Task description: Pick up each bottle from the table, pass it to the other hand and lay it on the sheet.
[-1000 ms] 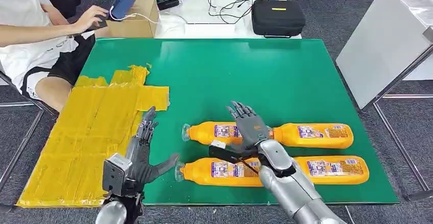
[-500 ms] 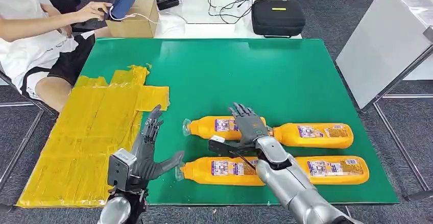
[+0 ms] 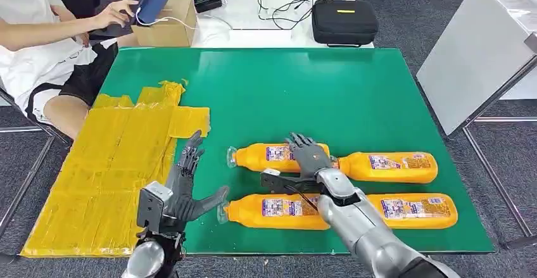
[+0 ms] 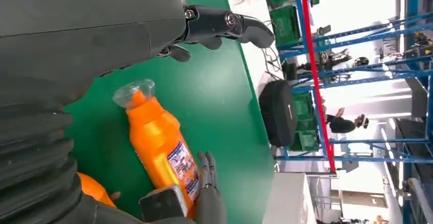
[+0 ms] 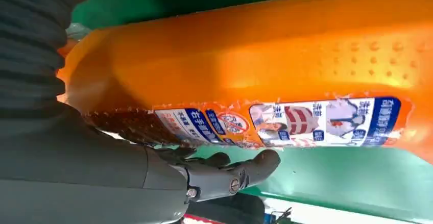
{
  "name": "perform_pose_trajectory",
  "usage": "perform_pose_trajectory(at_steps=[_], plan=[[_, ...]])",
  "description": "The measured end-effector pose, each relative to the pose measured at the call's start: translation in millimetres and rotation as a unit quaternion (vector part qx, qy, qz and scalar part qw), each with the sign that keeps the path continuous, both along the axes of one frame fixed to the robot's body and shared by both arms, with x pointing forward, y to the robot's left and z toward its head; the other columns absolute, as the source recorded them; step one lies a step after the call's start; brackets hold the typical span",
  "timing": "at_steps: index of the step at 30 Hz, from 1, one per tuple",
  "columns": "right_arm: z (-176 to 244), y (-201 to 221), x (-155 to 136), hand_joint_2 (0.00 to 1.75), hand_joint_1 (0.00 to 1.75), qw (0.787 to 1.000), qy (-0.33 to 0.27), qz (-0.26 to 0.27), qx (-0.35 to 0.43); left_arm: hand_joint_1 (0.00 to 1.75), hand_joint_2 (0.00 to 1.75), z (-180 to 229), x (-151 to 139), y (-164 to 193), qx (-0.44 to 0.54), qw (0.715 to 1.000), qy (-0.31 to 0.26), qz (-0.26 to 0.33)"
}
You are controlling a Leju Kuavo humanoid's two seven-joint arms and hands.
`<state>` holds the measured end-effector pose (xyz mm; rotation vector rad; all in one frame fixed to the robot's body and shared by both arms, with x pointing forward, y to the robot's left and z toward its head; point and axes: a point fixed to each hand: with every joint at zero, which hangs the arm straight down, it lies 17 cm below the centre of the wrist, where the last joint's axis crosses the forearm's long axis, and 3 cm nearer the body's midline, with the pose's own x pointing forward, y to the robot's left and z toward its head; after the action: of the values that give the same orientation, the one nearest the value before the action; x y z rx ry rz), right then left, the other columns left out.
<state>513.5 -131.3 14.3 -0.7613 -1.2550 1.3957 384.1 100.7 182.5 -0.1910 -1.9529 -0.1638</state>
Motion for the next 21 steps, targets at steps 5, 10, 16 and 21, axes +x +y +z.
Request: perform_pose_trajectory(at_steps=[5, 10, 16, 21], plan=[[-3, -1, 1, 1.75, 1.73, 1.000, 0.002, 0.000, -0.013, 0.00, 1.75, -2, 1, -2, -0.001, 1.000, 0.003, -0.001], [-2, -1, 3, 1.75, 1.75, 0.999, -0.002, 0.002, -0.034, 0.00, 1.75, -2, 1, -5, -0.002, 1.000, 0.005, -0.006], [10, 4, 7, 1.75, 1.75, 0.998, -0.039, 0.004, -0.044, 0.00, 1.75, -1, -2, -14, -0.001, 1.000, 0.004, -0.018], [42, 16, 8, 1.75, 1.75, 0.994, -0.110, 0.002, 0.005, 0.00, 1.75, -2, -3, -15, 0.002, 1.000, 0.006, -0.019]])
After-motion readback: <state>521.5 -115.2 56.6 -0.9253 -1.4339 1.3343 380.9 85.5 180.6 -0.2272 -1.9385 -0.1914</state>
